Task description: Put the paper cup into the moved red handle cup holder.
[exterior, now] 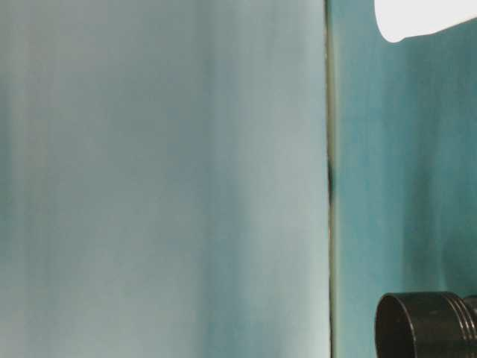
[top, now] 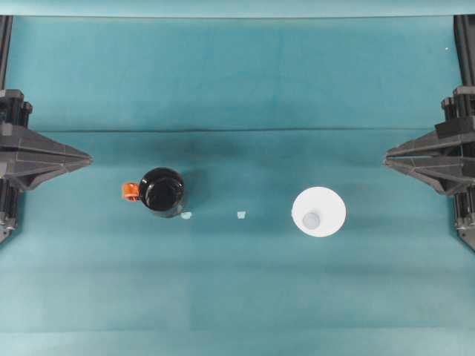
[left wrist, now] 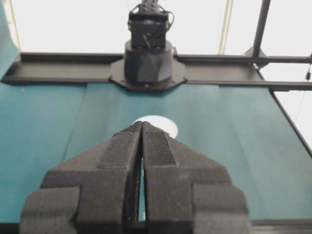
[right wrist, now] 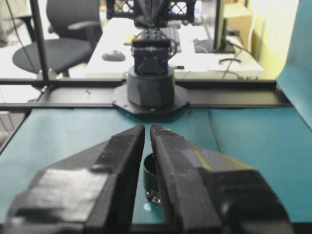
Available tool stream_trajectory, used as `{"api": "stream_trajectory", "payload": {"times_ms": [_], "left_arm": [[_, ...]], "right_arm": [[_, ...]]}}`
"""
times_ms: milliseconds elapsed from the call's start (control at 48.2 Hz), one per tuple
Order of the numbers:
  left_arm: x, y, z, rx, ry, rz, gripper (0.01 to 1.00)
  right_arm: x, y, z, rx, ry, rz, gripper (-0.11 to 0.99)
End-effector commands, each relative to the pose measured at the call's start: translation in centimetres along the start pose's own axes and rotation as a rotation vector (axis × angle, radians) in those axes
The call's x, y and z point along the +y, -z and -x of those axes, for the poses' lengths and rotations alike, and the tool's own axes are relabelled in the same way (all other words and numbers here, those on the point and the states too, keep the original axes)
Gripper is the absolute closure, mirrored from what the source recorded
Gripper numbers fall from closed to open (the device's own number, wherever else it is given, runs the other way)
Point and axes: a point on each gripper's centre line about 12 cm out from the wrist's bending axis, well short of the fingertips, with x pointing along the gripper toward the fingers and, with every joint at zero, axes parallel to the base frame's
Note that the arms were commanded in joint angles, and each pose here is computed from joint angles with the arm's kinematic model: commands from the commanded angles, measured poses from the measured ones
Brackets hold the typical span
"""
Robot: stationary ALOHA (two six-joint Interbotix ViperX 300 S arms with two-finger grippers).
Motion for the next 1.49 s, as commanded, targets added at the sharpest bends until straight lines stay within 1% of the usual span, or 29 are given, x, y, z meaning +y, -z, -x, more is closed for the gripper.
{"api": "stream_trajectory", "payload": {"times_ms": [0,42,145,166,270,374,477,540,602,685,747,830,913,955,1038,1079,1162,1225,1287,1349,1391,1432,1474], "left_arm": [[-0.04,-0.4,-0.4,0.003,0.003,-0.003,0.981],[-0.03,-0.6,-0.5,0.006,0.003,-0.001,0.981],[-0.04,-0.7,-0.5,0.008,0.003,-0.004,0.981],[-0.03,-0.7,-0.5,0.008,0.003,-0.001,0.981],[-0.04,-0.7,-0.5,0.008,0.003,-0.004,0.981],[-0.03,-0.2,-0.5,0.052,0.003,-0.001,0.981],[-0.01,0.6,-0.7,0.152,0.001,0.005,0.981],[0.01,1.2,-0.9,0.247,-0.003,0.020,0.981],[0.03,1.7,-1.0,0.340,-0.007,0.030,0.981],[0.05,2.5,-1.0,0.462,-0.011,0.033,0.981],[0.06,2.8,-1.0,0.531,-0.014,0.033,0.981],[0.07,3.2,-1.2,0.589,-0.016,0.034,0.981],[0.06,3.3,-1.3,0.600,-0.016,0.035,0.981],[0.14,3.4,-1.4,0.604,-0.020,0.037,0.981],[0.20,3.7,-1.5,0.624,-0.024,0.039,0.981],[0.30,3.9,-1.5,0.636,-0.029,0.040,0.981],[0.58,4.4,-1.7,0.673,-0.043,0.046,0.981],[0.69,4.7,-1.8,0.699,-0.049,0.051,0.981],[0.90,4.9,-1.9,0.723,-0.060,0.056,0.981],[1.01,4.9,-2.0,0.745,-0.068,0.065,0.981],[1.01,5.1,-2.0,0.761,-0.071,0.070,0.981],[1.08,5.1,-2.1,0.773,-0.076,0.075,0.980],[1.08,5.1,-2.0,0.782,-0.077,0.077,0.980]], "right_arm": [[0.01,-0.2,-0.2,-0.003,0.000,-0.012,0.88],[0.01,-0.2,-0.2,0.006,0.002,-0.026,0.89],[-0.04,0.0,-0.2,0.049,0.006,-0.061,0.97],[-0.04,0.1,-0.2,0.060,0.006,-0.068,0.97],[-0.02,0.3,0.1,0.089,0.007,-0.084,0.99],[-0.02,0.2,0.3,0.095,0.007,-0.085,0.99],[-0.07,0.2,0.3,0.107,0.010,-0.088,0.99],[-0.10,0.4,0.4,0.119,0.012,-0.088,0.99],[-0.13,0.5,0.4,0.131,0.014,-0.090,0.99],[-0.21,0.6,0.4,0.153,0.019,-0.090,0.99],[-0.27,0.7,0.4,0.166,0.023,-0.093,0.99],[-0.35,0.8,0.4,0.180,0.028,-0.095,0.99],[-0.38,0.8,0.4,0.181,0.030,-0.096,0.99],[-0.41,0.9,0.4,0.184,0.031,-0.093,0.99],[-0.47,0.9,0.5,0.189,0.035,-0.095,0.99],[-0.50,0.9,0.5,0.192,0.036,-0.095,0.99],[-0.53,1.2,0.5,0.205,0.038,-0.097,0.99],[-0.52,1.3,0.5,0.213,0.039,-0.098,0.99],[-0.52,1.2,0.5,0.216,0.040,-0.112,0.99],[-0.52,1.3,0.5,0.222,0.042,-0.124,0.99],[-0.52,1.4,0.6,0.226,0.043,-0.131,0.99],[-0.52,1.4,0.6,0.231,0.043,-0.132,0.99],[-0.52,1.4,0.6,0.232,0.043,-0.132,0.99]]}}
